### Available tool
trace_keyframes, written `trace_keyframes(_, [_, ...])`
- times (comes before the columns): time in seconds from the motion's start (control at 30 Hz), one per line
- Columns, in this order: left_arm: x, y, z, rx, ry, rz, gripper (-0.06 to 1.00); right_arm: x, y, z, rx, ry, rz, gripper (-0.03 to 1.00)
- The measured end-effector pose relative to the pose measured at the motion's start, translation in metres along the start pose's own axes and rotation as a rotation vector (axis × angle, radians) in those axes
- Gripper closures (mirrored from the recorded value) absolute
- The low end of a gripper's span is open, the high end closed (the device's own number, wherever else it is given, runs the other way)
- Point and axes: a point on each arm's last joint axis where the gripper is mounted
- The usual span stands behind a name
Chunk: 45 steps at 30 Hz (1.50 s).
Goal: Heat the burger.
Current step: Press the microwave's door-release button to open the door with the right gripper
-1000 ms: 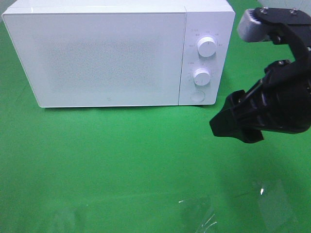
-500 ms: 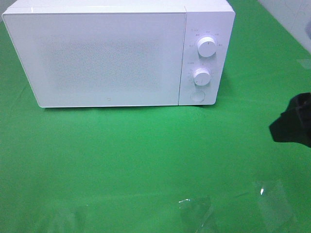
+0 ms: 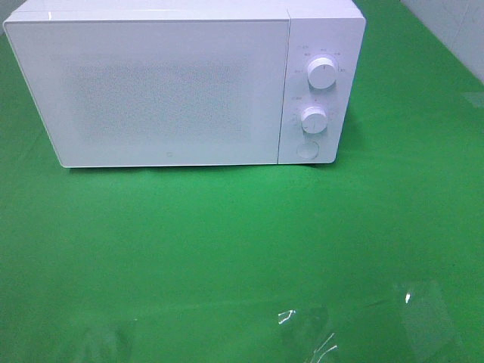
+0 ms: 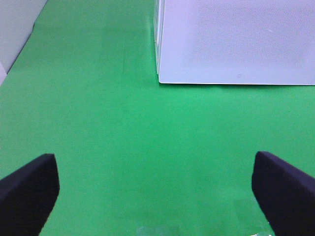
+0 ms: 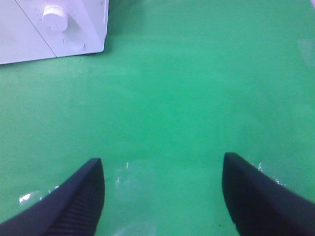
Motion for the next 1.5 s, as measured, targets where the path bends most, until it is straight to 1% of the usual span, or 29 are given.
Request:
trace_keyframes(0.03, [0.000,0.000,0.000,0.000,0.000,0.000,-0.05,0.000,0.000,0.000,0.000,0.000,0.000,0.32])
trace_keyframes(0.07, [0.000,0.000,0.000,0.000,0.000,0.000,-0.05,0.007,0.009,-0.002,0.011,-0.008,-0.043,0.31])
trace_keyframes(0.1, [0.000,0.000,0.000,0.000,0.000,0.000,-0.05,0.007,0.009,-0.002,0.011,-0.008,-0.043,0.31])
trace_keyframes(0.13, [0.000,0.000,0.000,0.000,0.000,0.000,-0.05,0.015,0.018,-0.003,0.018,-0.006,-0.082,0.30])
trace_keyframes(0.17, [0.000,0.000,0.000,0.000,0.000,0.000,-0.05,0.015,0.018,-0.003,0.018,-0.006,-0.082,0.30])
trace_keyframes(0.2, [0.000,0.000,0.000,0.000,0.000,0.000,-0.05,0.018,0.021,-0.003,0.018,-0.006,-0.095,0.28])
trace_keyframes(0.23, [0.000,0.000,0.000,0.000,0.000,0.000,-0.05,0.024,0.028,-0.004,0.016,-0.009,-0.130,0.24])
trace_keyframes(0.27, [0.000,0.000,0.000,0.000,0.000,0.000,-0.05,0.024,0.028,-0.004,0.016,-0.009,-0.130,0.24])
trace_keyframes(0.3, [0.000,0.000,0.000,0.000,0.000,0.000,-0.05,0.028,0.035,-0.004,0.010,-0.014,-0.170,0.21])
trace_keyframes(0.33, [0.000,0.000,0.000,0.000,0.000,0.000,-0.05,0.028,0.035,-0.004,0.010,-0.014,-0.170,0.21])
trace_keyframes(0.37, [0.000,0.000,0.000,0.000,0.000,0.000,-0.05,0.032,0.040,-0.004,0.005,-0.018,-0.200,0.21])
trace_keyframes(0.5, [0.000,0.000,0.000,0.000,0.000,0.000,-0.05,0.041,0.046,-0.004,0.002,-0.021,-0.215,0.22])
trace_keyframes(0.6, [0.000,0.000,0.000,0.000,0.000,0.000,-0.05,0.055,0.050,-0.005,0.002,-0.024,-0.229,0.23])
trace_keyframes(0.67, [0.000,0.000,0.000,0.000,0.000,0.000,-0.05,0.057,0.052,-0.005,0.002,-0.024,-0.235,0.23])
trace_keyframes(1.5, [0.000,0.000,0.000,0.000,0.000,0.000,-0.05,0.057,0.053,-0.005,0.000,-0.011,-0.243,0.23])
Point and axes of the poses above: a point on each arm's last joint axis where the gripper is mounted, y pointing back along that axis away from the gripper, z along the wrist's bending axis when the last joint is at zero, x = y × z, and after that the axes turned 4 degrees about y, right-handed
